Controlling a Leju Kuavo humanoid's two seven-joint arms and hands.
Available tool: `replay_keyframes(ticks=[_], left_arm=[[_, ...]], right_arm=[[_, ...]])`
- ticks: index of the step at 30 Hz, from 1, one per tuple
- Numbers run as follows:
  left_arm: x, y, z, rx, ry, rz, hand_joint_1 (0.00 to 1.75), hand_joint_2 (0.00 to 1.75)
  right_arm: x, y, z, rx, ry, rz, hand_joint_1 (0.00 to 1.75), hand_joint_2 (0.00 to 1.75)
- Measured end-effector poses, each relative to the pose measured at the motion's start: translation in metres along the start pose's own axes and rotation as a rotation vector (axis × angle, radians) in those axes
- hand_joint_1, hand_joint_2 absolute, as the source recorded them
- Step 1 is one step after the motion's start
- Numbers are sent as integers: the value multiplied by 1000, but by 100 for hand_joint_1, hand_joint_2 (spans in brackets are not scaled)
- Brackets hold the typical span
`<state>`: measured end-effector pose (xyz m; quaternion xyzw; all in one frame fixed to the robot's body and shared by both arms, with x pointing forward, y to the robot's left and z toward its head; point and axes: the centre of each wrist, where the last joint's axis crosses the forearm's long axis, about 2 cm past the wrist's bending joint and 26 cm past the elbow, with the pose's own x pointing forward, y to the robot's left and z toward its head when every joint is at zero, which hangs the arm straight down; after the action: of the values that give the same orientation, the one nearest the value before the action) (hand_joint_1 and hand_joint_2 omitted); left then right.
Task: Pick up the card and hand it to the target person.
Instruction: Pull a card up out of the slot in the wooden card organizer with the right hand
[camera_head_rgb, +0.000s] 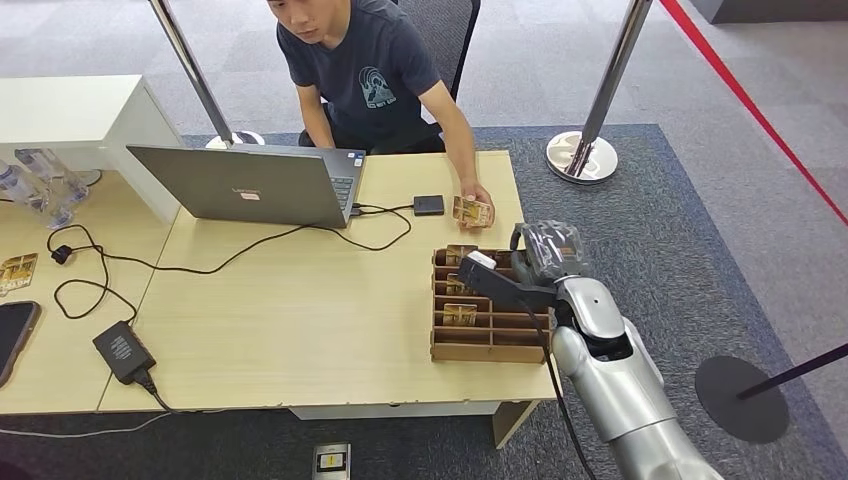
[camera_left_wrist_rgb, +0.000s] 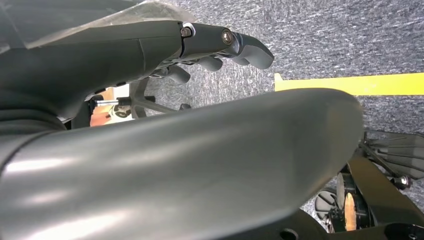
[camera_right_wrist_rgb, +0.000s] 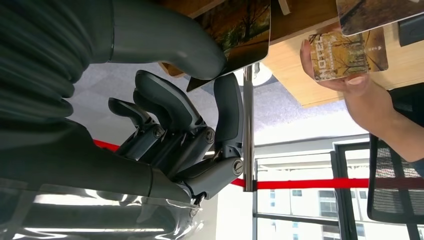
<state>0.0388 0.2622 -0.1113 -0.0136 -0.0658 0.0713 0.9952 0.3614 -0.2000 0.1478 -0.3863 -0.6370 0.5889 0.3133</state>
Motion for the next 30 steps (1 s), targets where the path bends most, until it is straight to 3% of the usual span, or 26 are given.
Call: replay_keyframes(ticks=[30], left_arm=[[1, -4, 0, -11, 0, 6, 0, 0]], right_arm=[[8, -19, 3, -66, -17, 28, 175, 175]])
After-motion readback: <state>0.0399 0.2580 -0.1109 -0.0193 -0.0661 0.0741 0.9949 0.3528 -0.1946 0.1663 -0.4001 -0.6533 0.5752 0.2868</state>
